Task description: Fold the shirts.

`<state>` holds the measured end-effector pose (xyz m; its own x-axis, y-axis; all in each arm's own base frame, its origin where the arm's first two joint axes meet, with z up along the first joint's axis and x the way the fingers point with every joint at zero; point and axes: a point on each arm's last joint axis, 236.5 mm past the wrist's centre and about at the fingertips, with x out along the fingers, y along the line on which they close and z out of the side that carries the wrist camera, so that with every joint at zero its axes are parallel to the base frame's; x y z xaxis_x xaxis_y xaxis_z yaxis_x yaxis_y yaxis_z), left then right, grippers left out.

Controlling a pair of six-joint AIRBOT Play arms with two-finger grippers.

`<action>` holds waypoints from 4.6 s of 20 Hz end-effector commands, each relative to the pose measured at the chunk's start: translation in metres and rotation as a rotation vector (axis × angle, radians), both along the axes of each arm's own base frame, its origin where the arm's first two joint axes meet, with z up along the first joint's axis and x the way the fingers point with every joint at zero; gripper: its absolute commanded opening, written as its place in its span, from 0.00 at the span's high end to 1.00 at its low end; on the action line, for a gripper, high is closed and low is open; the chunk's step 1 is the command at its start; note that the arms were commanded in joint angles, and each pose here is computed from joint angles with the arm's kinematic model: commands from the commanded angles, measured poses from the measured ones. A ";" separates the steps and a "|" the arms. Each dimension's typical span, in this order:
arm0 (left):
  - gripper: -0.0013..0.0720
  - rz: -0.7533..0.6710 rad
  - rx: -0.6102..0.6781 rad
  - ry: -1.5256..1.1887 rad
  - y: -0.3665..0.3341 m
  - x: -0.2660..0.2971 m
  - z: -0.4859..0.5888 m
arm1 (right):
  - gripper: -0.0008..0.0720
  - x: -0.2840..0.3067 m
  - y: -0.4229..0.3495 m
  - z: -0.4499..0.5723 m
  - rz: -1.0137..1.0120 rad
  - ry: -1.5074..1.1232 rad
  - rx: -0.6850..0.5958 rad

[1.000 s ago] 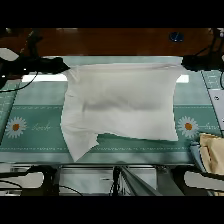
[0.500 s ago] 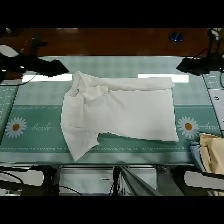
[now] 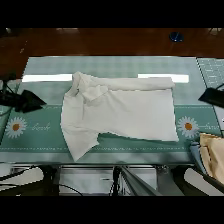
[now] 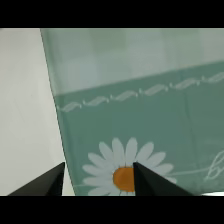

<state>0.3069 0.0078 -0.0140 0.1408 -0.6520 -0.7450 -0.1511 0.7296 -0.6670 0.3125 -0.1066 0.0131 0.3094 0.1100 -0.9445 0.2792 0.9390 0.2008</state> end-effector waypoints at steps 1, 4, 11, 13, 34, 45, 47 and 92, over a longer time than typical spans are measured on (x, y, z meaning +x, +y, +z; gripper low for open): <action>0.37 -0.006 -0.078 0.110 -0.025 -0.047 -0.034 | 0.32 -0.048 0.028 -0.036 -0.055 0.052 0.197; 0.37 -0.013 -0.054 0.111 -0.032 -0.051 -0.052 | 0.32 -0.067 0.039 -0.050 -0.069 0.074 0.228; 0.37 -0.061 -0.020 0.150 -0.055 -0.047 -0.084 | 0.32 -0.066 0.043 -0.037 -0.070 0.021 0.214; 0.37 -0.078 -0.012 0.167 -0.064 -0.046 -0.094 | 0.32 -0.066 0.044 -0.034 -0.069 0.011 0.209; 0.95 -0.108 -0.059 0.119 -0.090 -0.035 -0.092 | 0.24 -0.116 0.079 -0.099 -0.060 0.401 0.472; 0.95 -0.085 -0.117 0.080 -0.099 -0.025 -0.081 | 0.59 -0.098 0.123 -0.143 -0.210 0.279 0.546; 0.95 -0.096 -0.138 0.064 -0.103 -0.023 -0.076 | 0.96 -0.087 0.132 -0.136 -0.220 0.245 0.596; 0.95 -0.069 0.227 -0.645 -0.075 0.061 0.218 | 0.96 0.045 0.070 0.143 0.146 -0.241 -0.024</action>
